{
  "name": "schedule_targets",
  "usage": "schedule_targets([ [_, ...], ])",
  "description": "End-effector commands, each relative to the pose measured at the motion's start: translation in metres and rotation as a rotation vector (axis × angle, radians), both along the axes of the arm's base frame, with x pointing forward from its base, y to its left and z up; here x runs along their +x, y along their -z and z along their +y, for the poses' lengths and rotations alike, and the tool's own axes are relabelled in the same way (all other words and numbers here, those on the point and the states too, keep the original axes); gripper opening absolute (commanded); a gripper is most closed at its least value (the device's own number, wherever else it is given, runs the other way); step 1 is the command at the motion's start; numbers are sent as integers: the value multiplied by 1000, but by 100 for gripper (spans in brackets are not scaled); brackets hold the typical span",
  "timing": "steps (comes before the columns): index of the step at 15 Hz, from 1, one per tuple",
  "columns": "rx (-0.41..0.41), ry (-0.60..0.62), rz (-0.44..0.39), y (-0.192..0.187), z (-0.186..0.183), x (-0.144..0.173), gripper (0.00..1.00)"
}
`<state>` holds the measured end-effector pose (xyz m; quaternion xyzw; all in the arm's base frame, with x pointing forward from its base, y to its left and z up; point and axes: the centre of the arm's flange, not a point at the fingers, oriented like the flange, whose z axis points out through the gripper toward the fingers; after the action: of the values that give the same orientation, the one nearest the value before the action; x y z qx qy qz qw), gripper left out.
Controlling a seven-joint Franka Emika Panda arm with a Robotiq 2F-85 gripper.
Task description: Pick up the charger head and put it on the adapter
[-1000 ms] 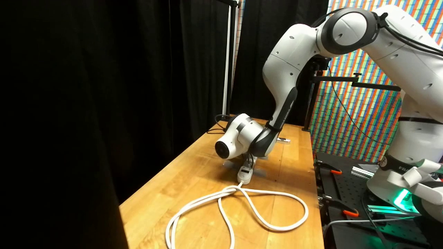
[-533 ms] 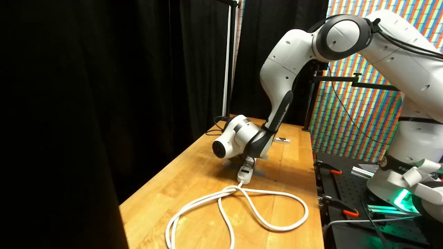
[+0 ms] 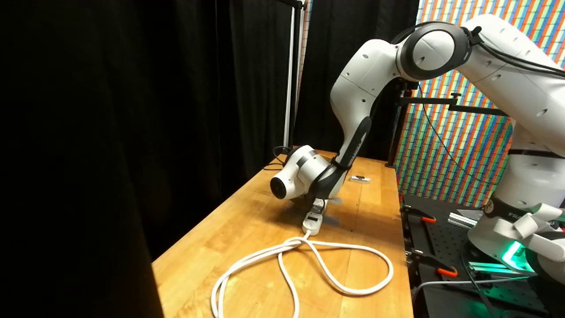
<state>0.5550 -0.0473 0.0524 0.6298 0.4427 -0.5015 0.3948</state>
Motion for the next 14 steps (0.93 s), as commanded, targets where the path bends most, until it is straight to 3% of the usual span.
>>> schedule_targets([
  [1, 6, 15, 30, 5, -3, 6, 23],
  [14, 20, -21, 59, 12, 26, -6, 23],
])
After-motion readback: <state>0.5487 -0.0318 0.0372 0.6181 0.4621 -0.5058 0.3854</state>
